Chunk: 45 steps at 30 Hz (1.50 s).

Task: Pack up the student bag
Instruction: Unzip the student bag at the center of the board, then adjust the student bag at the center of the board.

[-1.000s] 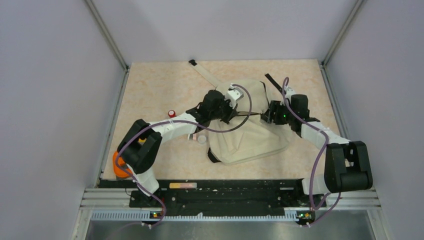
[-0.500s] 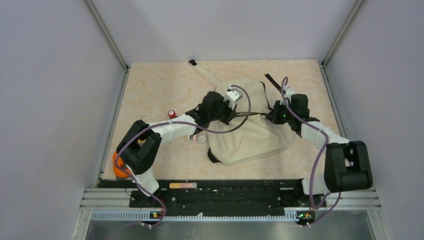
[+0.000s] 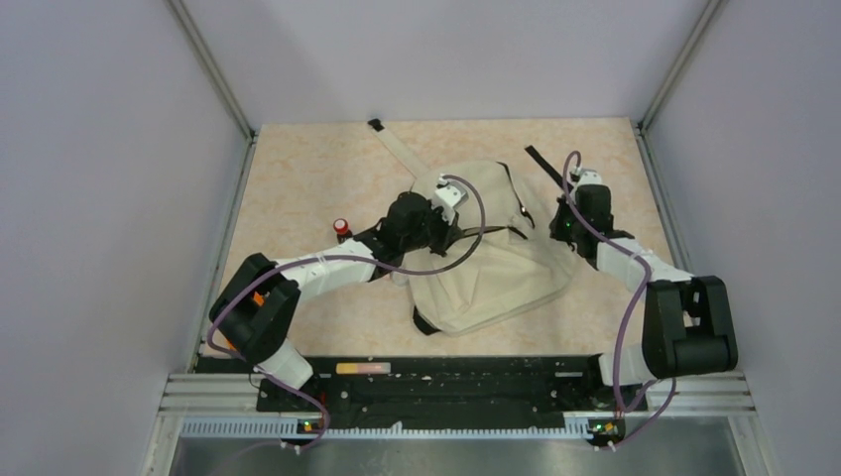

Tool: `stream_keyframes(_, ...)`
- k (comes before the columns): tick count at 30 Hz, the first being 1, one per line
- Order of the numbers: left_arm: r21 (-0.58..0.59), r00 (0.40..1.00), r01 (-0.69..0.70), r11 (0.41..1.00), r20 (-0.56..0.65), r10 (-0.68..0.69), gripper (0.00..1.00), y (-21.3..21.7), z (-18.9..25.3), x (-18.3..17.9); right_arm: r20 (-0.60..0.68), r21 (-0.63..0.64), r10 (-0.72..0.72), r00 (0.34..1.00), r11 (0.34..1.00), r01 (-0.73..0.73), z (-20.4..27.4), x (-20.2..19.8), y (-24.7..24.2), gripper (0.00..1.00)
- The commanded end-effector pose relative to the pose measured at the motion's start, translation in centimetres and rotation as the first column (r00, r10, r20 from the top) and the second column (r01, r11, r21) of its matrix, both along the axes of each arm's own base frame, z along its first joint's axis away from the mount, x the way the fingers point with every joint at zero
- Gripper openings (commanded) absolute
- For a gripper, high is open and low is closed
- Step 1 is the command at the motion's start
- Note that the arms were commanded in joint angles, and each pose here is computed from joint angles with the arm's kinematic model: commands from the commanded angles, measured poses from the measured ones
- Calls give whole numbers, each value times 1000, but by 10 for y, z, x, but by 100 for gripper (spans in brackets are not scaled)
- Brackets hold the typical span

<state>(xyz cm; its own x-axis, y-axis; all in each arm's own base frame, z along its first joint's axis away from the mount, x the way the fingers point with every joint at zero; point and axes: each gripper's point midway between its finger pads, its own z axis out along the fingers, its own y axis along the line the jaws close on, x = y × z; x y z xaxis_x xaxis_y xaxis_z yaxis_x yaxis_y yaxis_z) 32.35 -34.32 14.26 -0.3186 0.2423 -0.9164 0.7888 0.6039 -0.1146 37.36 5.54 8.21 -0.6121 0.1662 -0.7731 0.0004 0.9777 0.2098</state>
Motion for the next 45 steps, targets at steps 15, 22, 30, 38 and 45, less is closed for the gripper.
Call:
stream_keyframes(15,-185,968,-205,961,-183,171,0,13,22,23,95,82,115,989,989,-123,76,-47,87,63)
stream_keyframes(22,-208,962,-205,956,-221,158,0,23,22,34,96,42,117,988,992,-121,79,-90,121,75)
stream_keyframes(30,-205,958,-204,957,-245,152,0,28,14,40,82,68,-72,994,995,66,71,-128,73,88)
stream_keyframes(38,-227,958,-180,957,-263,118,0,20,8,39,45,90,-132,990,988,128,54,-147,50,98)
stream_keyframes(45,-224,959,-178,958,-260,117,0,21,5,39,-47,192,-180,983,964,186,19,-142,39,98)
